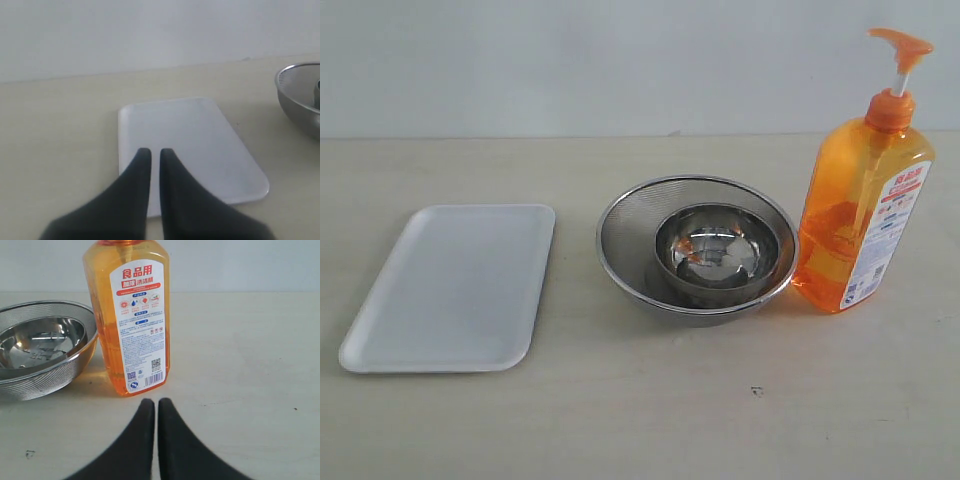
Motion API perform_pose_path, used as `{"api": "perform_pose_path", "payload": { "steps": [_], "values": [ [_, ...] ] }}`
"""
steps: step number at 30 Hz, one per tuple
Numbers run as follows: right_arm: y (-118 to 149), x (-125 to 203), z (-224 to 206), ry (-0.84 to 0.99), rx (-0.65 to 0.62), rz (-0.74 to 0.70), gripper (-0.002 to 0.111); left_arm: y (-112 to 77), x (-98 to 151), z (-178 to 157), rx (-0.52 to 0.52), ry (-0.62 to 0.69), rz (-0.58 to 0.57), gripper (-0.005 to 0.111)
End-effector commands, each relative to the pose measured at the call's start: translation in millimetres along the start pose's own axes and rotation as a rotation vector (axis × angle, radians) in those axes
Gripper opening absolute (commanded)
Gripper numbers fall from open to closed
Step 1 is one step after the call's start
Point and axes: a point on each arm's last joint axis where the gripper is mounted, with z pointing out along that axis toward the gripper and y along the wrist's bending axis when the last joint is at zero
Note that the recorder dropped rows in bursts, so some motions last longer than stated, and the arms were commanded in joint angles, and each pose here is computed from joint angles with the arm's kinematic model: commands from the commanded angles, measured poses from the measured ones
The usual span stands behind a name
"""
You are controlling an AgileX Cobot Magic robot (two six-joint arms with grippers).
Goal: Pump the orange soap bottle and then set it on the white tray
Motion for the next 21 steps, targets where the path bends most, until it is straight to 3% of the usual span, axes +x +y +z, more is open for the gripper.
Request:
{"api": "perform_pose_path", "payload": {
  "steps": [1,13,21],
  "values": [
    [-0.1,-0.9,-0.4,-0.012,0.001,-0.001,0.000,-1.8,4.0,0.1,0.017,0.033,-0.016,0.006],
    [-0.1,-0.9,-0.4,-0.012,0.001,-0.001,0.000,-1.5,4.0,0.1,0.016,0.033,0.053,0.006],
    [-0.1,-0.9,-0.4,-0.012,0.001,-0.001,0.000,-0.6,0.6,0.1,0.004,-0.004,0.019,0.006]
  ]
}}
